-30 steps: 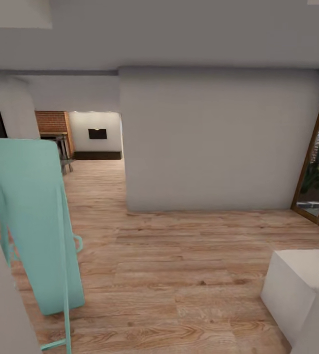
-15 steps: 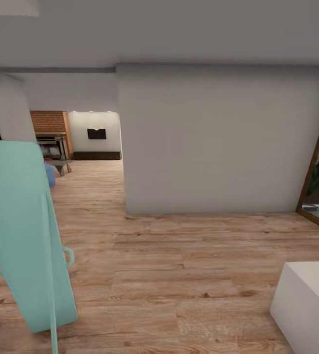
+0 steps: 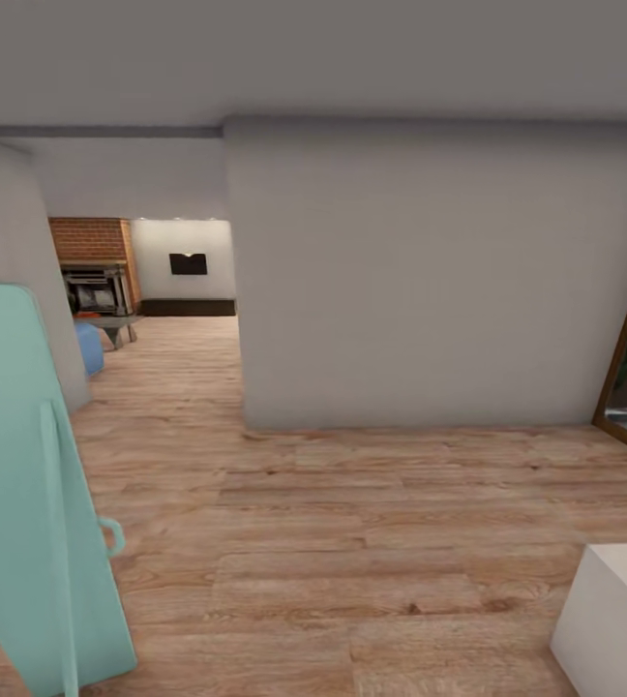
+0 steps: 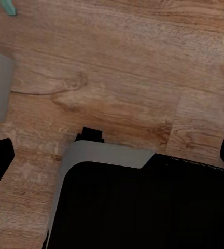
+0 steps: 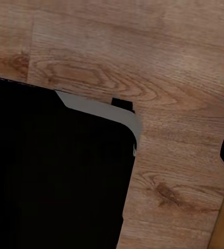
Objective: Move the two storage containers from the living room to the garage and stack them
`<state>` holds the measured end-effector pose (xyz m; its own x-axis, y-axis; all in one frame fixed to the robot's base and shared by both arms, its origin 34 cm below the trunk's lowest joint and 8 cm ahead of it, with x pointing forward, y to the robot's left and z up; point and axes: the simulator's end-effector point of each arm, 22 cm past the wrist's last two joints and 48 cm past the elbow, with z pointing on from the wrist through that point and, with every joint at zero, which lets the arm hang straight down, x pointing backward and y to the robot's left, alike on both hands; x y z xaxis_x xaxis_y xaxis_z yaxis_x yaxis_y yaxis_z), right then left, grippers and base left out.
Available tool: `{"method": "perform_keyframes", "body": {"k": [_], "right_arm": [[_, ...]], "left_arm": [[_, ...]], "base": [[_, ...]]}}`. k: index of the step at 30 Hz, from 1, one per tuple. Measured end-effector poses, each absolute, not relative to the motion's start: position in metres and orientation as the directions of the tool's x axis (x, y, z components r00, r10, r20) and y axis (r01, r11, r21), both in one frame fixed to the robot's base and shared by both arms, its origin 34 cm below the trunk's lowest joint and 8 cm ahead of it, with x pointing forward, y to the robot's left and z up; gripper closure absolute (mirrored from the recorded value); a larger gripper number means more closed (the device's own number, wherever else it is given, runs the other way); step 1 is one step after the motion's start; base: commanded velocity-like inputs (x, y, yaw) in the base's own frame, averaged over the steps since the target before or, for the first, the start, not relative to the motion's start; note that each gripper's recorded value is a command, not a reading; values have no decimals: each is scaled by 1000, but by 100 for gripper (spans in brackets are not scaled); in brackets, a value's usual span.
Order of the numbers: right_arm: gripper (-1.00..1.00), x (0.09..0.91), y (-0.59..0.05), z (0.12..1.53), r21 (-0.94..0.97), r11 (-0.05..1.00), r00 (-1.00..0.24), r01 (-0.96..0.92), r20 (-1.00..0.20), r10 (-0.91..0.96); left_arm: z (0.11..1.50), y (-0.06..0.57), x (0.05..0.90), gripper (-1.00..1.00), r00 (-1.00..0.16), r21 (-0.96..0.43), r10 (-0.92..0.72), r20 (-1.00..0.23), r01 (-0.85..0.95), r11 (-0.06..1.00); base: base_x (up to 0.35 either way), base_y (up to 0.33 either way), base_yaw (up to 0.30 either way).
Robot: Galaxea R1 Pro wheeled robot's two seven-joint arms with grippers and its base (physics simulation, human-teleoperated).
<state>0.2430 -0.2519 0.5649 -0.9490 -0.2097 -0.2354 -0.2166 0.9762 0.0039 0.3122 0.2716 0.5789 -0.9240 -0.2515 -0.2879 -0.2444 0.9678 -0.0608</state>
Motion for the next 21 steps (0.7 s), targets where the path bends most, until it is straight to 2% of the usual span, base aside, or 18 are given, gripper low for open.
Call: {"method": "perform_keyframes", "body": {"k": [21], "right_arm": [[-100,243,-251,565,5,976,-949,-216,-236,-209]], "left_arm": [[579,273,312,-100,-924,-60,-251,-289,-245,968]], "base": [[323,0,0]]}}
